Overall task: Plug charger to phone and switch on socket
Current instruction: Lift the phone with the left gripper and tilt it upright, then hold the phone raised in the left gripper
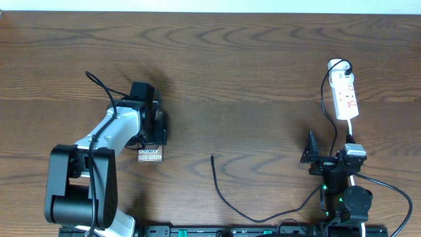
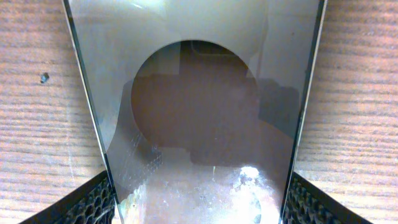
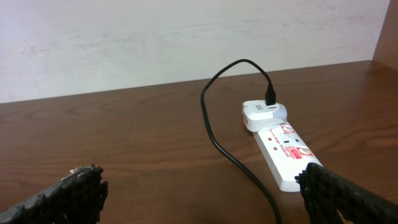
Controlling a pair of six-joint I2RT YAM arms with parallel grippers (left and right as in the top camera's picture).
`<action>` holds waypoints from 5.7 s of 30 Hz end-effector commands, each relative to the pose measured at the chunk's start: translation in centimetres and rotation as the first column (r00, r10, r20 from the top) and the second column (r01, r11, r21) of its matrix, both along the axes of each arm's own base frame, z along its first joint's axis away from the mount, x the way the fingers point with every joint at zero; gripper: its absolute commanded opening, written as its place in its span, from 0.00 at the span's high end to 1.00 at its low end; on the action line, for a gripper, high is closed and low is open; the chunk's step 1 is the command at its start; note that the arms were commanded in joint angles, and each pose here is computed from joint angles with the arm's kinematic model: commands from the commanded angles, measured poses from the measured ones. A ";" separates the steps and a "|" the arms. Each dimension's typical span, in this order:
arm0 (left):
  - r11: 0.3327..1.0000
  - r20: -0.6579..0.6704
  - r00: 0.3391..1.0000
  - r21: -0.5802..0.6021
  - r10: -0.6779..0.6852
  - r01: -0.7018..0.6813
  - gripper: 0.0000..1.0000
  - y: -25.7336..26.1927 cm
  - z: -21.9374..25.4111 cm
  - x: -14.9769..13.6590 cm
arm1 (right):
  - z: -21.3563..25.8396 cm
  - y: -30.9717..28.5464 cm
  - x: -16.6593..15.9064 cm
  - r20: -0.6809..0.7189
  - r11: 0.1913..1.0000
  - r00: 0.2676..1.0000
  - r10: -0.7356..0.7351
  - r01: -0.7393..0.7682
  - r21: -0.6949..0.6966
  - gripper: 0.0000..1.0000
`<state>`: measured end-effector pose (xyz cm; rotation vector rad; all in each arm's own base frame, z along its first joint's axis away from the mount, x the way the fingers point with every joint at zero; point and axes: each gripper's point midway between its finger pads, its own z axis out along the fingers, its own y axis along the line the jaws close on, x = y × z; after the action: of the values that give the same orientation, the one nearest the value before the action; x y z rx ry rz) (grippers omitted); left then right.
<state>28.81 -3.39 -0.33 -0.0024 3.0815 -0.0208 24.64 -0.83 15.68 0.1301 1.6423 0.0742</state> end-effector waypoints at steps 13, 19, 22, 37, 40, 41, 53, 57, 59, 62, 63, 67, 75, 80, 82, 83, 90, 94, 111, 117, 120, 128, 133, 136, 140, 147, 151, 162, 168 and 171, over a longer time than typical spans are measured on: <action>1.000 0.156 0.988 -0.029 0.009 -0.005 0.93 -0.4 4.9 2.4 | -0.1 0.2 0.0 -0.001 1.000 1.000 0.004 -0.004 0.015 0.01; 0.987 0.201 0.979 -0.158 0.034 -0.002 0.92 -2.5 7.0 2.6 | -0.1 0.2 0.0 -0.001 1.000 1.000 0.004 -0.004 0.015 0.01; 0.946 0.193 0.981 -0.321 0.021 0.043 0.92 -5.4 7.9 2.3 | -0.1 0.2 0.0 -0.001 1.000 1.000 0.004 -0.004 0.015 0.01; 0.559 0.029 0.990 -0.827 0.136 -0.052 0.92 -13.8 14.6 2.4 | -0.1 0.2 0.0 -0.001 1.000 1.000 0.004 -0.004 0.015 0.01; 0.472 -0.059 0.984 -0.872 0.171 -0.134 0.93 -14.6 16.0 2.7 | -0.1 0.2 0.0 -0.001 1.000 1.000 0.004 -0.004 0.015 0.01; 0.440 -0.083 0.982 -0.885 0.172 -0.152 0.93 -14.9 16.5 2.7 | -0.1 0.2 0.0 -0.001 1.000 1.000 0.004 -0.004 0.015 0.01; 0.212 -0.426 0.873 -0.854 0.238 -0.475 0.93 -16.0 19.7 3.7 | -0.1 0.2 0.0 -0.001 1.000 1.000 0.004 -0.004 0.015 0.01; 0.158 -0.509 0.828 -0.820 0.236 -0.550 0.93 -16.2 20.5 3.9 | -0.1 0.2 0.0 -0.001 1.000 1.000 0.004 -0.004 0.015 0.01; 0.132 -0.530 0.816 -0.814 0.231 -0.566 0.92 -16.3 21.1 4.3 | -0.1 0.2 0.0 -0.001 1.000 1.000 0.004 -0.004 0.015 0.01; 0.096 -0.564 0.796 -0.799 0.221 -0.593 0.93 -16.5 22.0 4.6 | -0.1 0.2 0.0 -0.001 1.000 1.000 0.004 -0.004 0.015 0.01; 0.079 -0.581 0.786 -0.791 0.212 -0.607 0.93 -16.6 22.5 4.8 | -0.1 0.2 0.0 -0.001 1.000 1.000 0.004 -0.004 0.014 0.01; 0.044 -0.581 0.790 -0.799 0.196 -0.599 0.92 -16.7 23.8 5.4 | -0.1 0.2 0.0 -0.001 1.000 1.000 0.004 -0.004 0.015 0.01; 0.010 -0.563 0.804 -0.818 0.190 -0.575 0.92 -16.8 25.2 6.1 | -0.1 0.2 0.0 -0.001 1.000 1.000 0.004 -0.004 0.015 0.01; 0.007 -0.573 0.797 -0.811 0.191 -0.584 0.93 -16.8 25.2 6.1 | -0.1 0.2 0.0 -0.001 1.000 1.000 0.004 -0.004 0.015 0.01; 0.006 -0.576 0.795 -0.809 0.191 -0.588 0.93 -16.8 25.2 6.1 | -0.1 0.2 0.0 -0.001 1.000 1.000 0.004 -0.004 0.015 0.01; 0.006 -0.576 0.795 -0.809 0.191 -0.588 0.93 -16.8 25.2 6.1 | -0.1 0.2 0.0 -0.001 1.000 1.000 0.004 -0.004 0.015 0.01; -0.002 -0.599 0.778 -0.792 0.191 -0.610 0.92 -16.8 25.2 6.1 | -0.1 0.2 0.0 -0.001 1.000 1.000 0.004 -0.004 0.015 0.01; -0.001 -0.599 0.778 -0.793 0.191 -0.610 0.92 -16.8 25.2 6.1 | -0.1 0.2 0.0 -0.001 1.000 1.000 0.004 -0.004 0.015 0.01; -0.003 -0.594 0.781 -0.796 0.194 -0.605 0.93 -16.8 25.2 6.2 | -0.1 0.2 0.0 -0.001 1.000 1.000 0.004 -0.004 0.015 0.01; -0.004 -0.585 0.788 -0.803 0.193 -0.596 0.93 -16.8 25.4 6.3 | -0.1 0.2 0.0 -0.001 1.000 1.000 0.004 -0.004 0.015 0.01; -0.004 -0.585 0.788 -0.804 0.193 -0.595 0.92 -16.8 25.4 6.3 | -0.1 0.2 0.0 -0.001 1.000 1.000 0.004 -0.004 0.015 0.01; -0.004 -0.584 0.788 -0.804 0.192 -0.595 0.93 -16.8 25.4 6.3 | -0.1 0.2 0.0 -0.001 1.000 1.000 0.004 -0.004 0.015 0.01; -0.004 -0.584 0.788 -0.804 0.192 -0.595 0.93 -16.8 25.4 6.3 | -0.1 0.2 0.0 -0.001 1.000 1.000 0.004 -0.004 0.015 0.01; -0.004 -0.584 0.788 -0.804 0.192 -0.595 0.92 -16.8 25.4 6.3 | -0.1 0.2 0.0 -0.001 1.000 1.000 0.004 -0.004 0.014 0.01; -0.004 -0.584 0.788 -0.804 0.192 -0.595 0.93 -16.8 25.4 6.3 | -0.1 0.2 0.0 -0.001 1.000 1.000 0.004 -0.004 0.015 0.01; -0.004 -0.584 0.788 -0.804 0.192 -0.595 0.92 -16.8 25.4 6.3 | -0.1 0.2 0.0 -0.001 1.000 1.000 0.004 -0.004 0.015 0.01; -0.004 -0.584 0.789 -0.804 0.192 -0.595 0.93 -16.8 25.4 6.3 | -0.1 0.2 0.0 -0.001 1.000 1.000 0.004 -0.004 0.015 0.01; 0.001 -0.536 0.809 -0.833 0.241 -0.553 0.93 -16.6 25.0 7.0 | -0.1 0.2 0.0 -0.001 1.000 1.000 0.004 -0.004 0.015 0.01; 0.016 -0.481 0.826 -0.861 0.295 -0.508 0.93 -16.2 24.1 7.7 | -0.1 0.2 0.0 -0.001 1.000 1.000 0.004 -0.004 0.015 0.01; 0.029 -0.442 0.836 -0.879 0.325 -0.476 0.93 -16.0 23.9 8.1 | -0.1 0.2 0.0 -0.001 1.000 1.000 0.004 -0.004 0.015 0.01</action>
<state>36.38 -19.61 21.92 -1.1146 2.3332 -2.0799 24.64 -0.83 15.68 0.1301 1.6423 0.0742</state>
